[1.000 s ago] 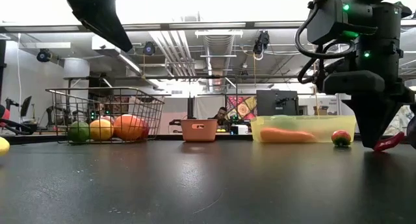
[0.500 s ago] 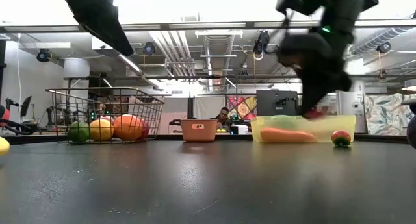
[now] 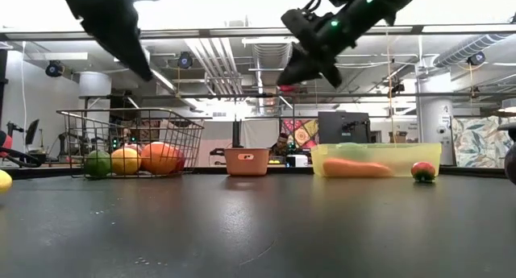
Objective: Sort produce into baskets
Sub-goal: Put the small red chili pepper into the orange bin
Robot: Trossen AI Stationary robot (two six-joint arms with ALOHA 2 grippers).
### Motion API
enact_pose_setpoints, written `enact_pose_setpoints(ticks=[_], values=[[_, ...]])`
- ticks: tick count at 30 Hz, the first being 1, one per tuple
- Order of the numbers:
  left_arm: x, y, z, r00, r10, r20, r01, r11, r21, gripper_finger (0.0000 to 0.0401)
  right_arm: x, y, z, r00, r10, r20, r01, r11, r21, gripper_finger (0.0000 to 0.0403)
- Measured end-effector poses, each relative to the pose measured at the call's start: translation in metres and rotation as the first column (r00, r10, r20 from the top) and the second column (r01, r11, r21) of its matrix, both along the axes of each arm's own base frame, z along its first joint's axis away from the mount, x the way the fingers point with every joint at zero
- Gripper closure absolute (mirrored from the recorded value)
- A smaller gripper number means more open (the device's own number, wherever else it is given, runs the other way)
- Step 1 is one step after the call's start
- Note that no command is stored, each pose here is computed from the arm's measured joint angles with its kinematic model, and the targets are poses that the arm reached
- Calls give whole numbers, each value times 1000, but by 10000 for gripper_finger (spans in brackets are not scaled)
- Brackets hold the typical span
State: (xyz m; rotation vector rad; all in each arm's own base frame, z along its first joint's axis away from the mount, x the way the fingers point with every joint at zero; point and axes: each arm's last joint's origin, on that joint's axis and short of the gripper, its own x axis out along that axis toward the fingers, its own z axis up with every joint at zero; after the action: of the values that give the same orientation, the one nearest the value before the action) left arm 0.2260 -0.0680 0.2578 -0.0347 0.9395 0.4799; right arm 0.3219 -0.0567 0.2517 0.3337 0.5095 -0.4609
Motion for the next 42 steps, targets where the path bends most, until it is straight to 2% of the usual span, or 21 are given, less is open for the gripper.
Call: enact_pose_setpoints(ticks=[4,9,16,23,31,42], values=[[-4,-1,-3,999,3,-53,-7,997,-74,180,4,-30,7,993,-38,109,49,994,-96,390],[-10,-3,-5,995,24,-101,-35,994,-107,180,10,-61,2,981,-75,180,106,980,-170,390],[-16,-8,-6,991,26,-133,-41,993,-115,180,21,-90,-20,965,-123,234,161,976,-149,390],[-19,-11,-6,989,11,-147,-28,994,-108,180,45,-107,-30,968,-138,211,170,975,-146,390],[-21,-14,-6,989,19,-150,-36,993,-110,180,75,-120,-45,981,-151,121,166,978,-127,390],[-24,-20,-7,989,15,-147,-33,992,-119,180,79,-126,-50,969,-209,133,217,975,-45,390]])
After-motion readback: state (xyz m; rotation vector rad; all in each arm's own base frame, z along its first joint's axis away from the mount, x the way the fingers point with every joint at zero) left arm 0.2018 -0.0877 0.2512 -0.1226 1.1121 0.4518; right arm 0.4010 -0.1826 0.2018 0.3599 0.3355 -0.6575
